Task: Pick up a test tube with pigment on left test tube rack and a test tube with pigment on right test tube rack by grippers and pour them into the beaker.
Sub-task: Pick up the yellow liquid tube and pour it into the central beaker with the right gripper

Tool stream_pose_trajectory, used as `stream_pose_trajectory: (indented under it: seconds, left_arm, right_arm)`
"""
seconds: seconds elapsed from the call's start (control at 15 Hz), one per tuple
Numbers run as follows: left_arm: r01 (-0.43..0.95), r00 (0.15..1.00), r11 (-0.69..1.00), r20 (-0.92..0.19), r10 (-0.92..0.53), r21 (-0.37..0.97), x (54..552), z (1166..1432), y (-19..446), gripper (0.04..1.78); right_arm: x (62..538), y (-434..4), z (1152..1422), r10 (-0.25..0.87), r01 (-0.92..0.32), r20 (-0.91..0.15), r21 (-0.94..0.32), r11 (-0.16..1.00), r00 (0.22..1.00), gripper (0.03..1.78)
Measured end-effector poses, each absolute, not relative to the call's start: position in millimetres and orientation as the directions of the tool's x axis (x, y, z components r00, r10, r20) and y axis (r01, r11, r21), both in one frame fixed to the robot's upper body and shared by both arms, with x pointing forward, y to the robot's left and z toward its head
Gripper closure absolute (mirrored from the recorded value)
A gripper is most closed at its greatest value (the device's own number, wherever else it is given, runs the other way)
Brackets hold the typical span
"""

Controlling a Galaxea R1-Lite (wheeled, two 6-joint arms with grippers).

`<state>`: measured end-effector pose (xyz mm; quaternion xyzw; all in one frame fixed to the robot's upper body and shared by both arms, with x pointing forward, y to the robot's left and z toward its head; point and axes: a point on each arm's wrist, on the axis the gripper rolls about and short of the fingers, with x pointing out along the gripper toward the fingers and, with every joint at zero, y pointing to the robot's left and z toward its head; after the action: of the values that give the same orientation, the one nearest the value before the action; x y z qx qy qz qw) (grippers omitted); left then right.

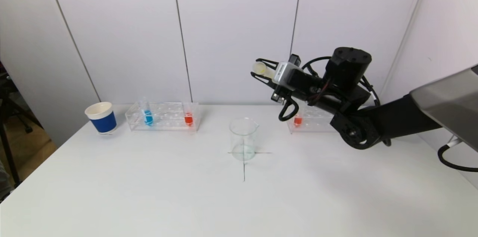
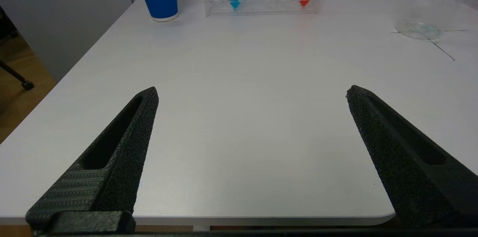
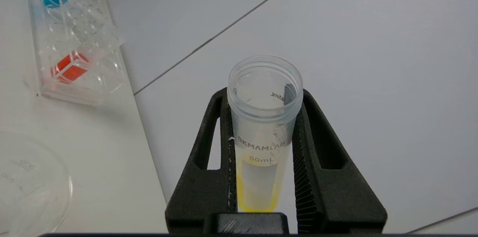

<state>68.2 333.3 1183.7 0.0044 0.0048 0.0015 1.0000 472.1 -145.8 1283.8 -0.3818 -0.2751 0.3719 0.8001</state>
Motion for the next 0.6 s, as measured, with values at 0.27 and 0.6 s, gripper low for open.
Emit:
stream_pose_trajectory:
  seconds: [0.27, 0.6]
  left_arm:
    - [-0.002, 1.0, 1.0, -0.01, 0.002, 0.009, 68.2, 1183.7, 333.3, 0.06]
    - [-0.002, 1.0, 1.0, -0.01, 0.003, 0.009, 68.2, 1183.6, 333.3, 0.06]
  right_arm:
    - [471.1, -146.0, 1275.8, 0.826, -0.379, 0.125, -0.844, 0.38, 0.55, 1.33]
    - [472.1, -145.2, 1264.0, 0.836, -0.356, 0.086, -0.878, 0.321, 0.542, 1.33]
